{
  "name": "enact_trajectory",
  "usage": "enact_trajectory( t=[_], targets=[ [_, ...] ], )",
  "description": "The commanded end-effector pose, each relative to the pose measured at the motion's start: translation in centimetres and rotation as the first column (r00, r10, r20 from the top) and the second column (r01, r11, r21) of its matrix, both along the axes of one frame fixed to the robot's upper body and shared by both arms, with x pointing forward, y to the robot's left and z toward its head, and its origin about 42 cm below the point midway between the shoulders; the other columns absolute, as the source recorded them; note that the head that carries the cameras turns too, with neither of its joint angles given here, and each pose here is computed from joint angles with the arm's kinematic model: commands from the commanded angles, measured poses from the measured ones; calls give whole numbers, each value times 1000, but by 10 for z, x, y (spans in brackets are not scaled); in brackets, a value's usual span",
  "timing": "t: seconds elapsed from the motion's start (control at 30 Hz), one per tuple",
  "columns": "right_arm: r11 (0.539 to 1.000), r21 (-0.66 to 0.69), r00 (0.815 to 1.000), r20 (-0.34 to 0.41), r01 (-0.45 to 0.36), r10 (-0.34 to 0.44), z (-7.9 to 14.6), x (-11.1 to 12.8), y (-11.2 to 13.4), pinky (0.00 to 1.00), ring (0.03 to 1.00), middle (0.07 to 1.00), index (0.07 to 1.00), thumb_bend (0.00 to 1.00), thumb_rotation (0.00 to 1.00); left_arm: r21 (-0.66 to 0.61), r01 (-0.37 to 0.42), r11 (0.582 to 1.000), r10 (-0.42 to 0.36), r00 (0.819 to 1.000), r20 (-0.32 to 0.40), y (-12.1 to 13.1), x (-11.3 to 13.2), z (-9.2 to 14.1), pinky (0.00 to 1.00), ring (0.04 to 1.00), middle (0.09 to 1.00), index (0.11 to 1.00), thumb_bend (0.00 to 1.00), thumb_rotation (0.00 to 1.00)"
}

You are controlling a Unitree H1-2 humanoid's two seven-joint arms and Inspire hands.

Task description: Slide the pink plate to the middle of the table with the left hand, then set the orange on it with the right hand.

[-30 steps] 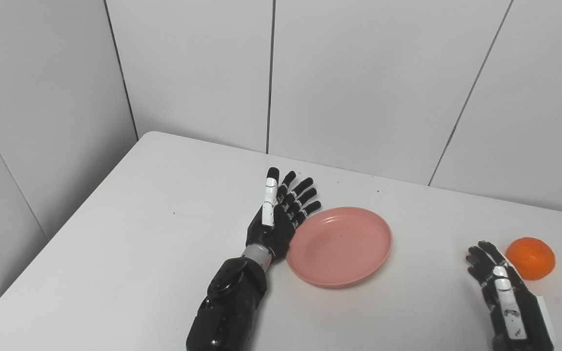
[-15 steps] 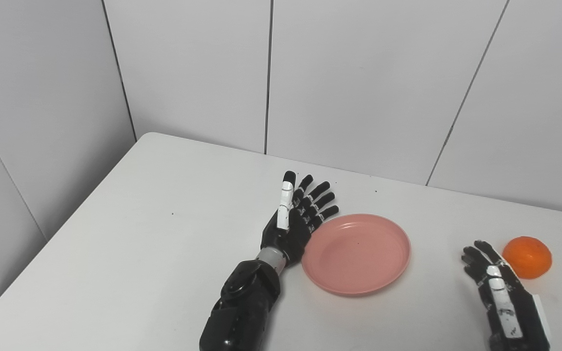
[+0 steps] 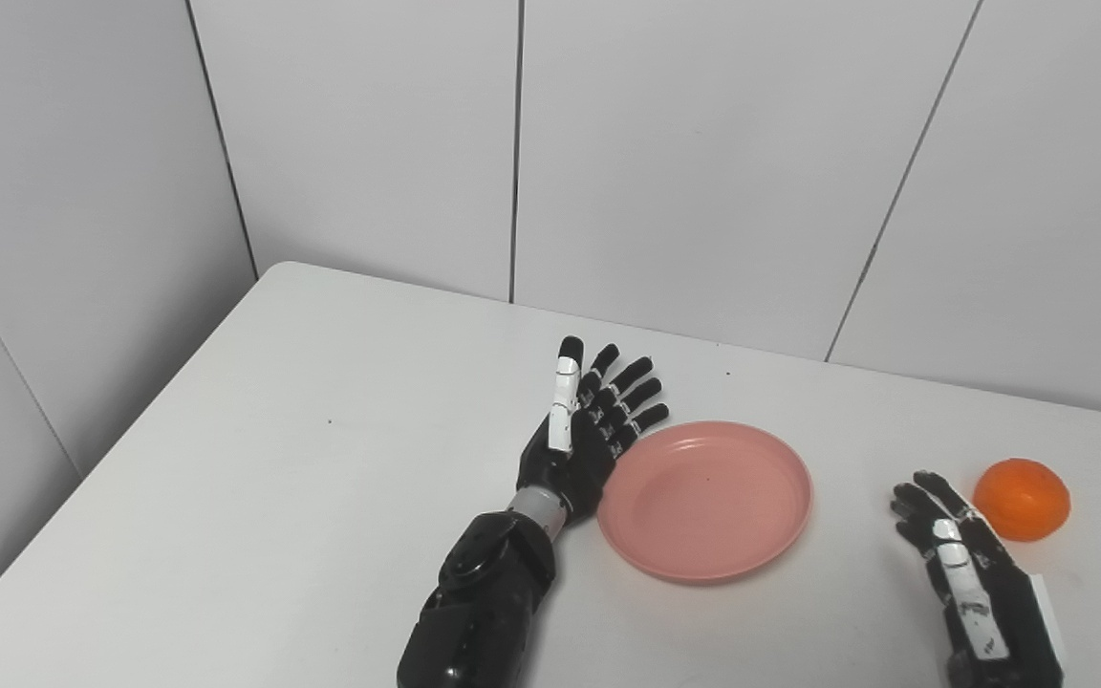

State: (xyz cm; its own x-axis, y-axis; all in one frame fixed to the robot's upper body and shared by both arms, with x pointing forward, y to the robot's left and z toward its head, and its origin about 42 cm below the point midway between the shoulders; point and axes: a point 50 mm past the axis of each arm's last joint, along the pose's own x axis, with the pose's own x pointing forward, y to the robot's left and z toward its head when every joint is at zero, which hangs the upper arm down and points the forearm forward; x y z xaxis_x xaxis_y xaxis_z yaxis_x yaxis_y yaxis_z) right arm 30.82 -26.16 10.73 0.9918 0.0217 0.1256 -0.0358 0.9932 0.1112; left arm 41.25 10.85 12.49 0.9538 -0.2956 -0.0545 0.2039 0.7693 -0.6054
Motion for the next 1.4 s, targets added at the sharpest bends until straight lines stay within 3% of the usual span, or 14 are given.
enact_trajectory(
  t=[0.0,0.17,0.27,0.5,0.73,1.03,1.37],
  targets=[
    [998,54,989,-149,11,-3,-42,-31,12,886,835,796,801,617,670,34,22,999,-16,985,-174,-2,-21,-42,854,905,904,1000,750,873],
    [998,57,989,-149,8,1,-41,-32,17,892,837,794,801,618,657,28,17,999,-12,984,-175,6,-24,-41,828,901,896,1000,737,892],
    [998,62,988,-155,14,-4,-40,-31,24,887,830,787,796,612,635,4,4,1000,-3,984,-179,16,-26,-38,861,912,905,1000,743,853],
    [999,48,986,-165,13,-4,-35,-29,42,880,818,775,784,605,640,71,35,997,-28,994,-101,33,-31,-26,866,901,895,1000,723,864],
    [1000,17,985,-171,6,-3,-29,-28,55,869,823,775,776,590,668,105,20,994,-15,999,-44,45,-35,-9,864,915,906,1000,699,875],
    [1000,25,985,-172,4,0,-29,-26,60,867,827,778,790,591,677,7,-47,999,47,998,-46,64,-26,11,837,888,847,1000,727,848],
    [1000,9,986,-168,-5,6,-30,-24,63,864,822,778,794,596,698,-24,-54,998,52,996,-68,71,-23,9,822,871,844,1000,713,851]
  ],
)
